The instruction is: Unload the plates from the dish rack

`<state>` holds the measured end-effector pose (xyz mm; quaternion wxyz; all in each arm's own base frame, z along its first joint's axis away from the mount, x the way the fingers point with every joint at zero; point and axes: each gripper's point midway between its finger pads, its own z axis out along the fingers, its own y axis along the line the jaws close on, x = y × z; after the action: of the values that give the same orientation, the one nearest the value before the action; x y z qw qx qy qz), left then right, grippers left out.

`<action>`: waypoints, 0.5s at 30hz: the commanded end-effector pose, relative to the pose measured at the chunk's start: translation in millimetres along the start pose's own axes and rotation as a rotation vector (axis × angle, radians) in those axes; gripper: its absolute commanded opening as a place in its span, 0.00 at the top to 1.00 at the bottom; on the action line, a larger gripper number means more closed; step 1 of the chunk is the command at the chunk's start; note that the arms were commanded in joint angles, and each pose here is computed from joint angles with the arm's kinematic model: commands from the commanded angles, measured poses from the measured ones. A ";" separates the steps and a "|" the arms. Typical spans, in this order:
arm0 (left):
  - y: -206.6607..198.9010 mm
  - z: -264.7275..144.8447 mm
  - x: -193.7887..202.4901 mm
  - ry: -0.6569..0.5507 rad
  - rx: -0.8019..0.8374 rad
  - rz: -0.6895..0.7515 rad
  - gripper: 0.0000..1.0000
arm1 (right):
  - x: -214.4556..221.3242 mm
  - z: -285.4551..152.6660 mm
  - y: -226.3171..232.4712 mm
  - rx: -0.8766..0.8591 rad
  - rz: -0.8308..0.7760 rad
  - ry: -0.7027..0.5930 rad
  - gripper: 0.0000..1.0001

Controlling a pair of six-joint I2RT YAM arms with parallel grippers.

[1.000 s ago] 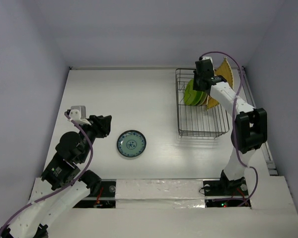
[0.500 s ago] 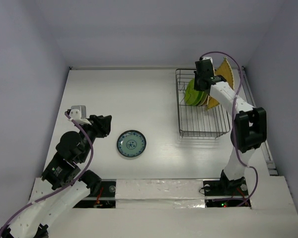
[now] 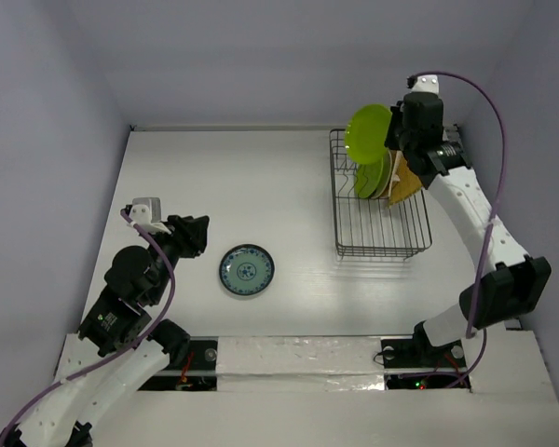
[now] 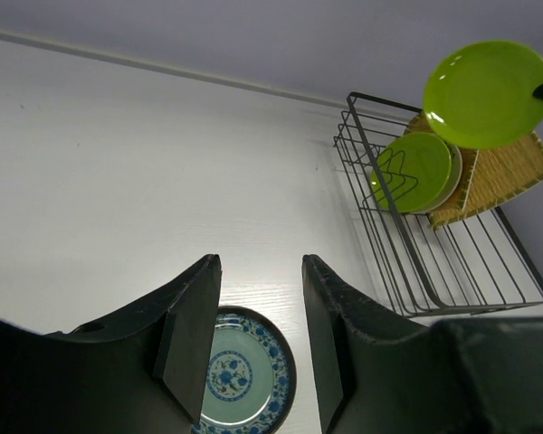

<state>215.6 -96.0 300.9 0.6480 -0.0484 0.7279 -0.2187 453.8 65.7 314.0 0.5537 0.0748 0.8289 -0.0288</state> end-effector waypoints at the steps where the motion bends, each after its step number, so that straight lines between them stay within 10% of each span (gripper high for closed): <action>1: -2.9 5.4 -4.7 -0.027 0.010 -0.006 0.62 | -30.1 -37.4 39.3 -0.205 0.060 -0.107 1.00; 15: 2.8 6.8 -4.5 -0.028 -0.015 -0.004 0.62 | 150.0 -152.2 269.9 -0.969 0.043 0.267 1.00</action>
<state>218.2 -92.8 300.6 0.6493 -0.0544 0.7282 -0.2126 316.1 325.5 221.8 0.4156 -0.1665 0.8451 0.2921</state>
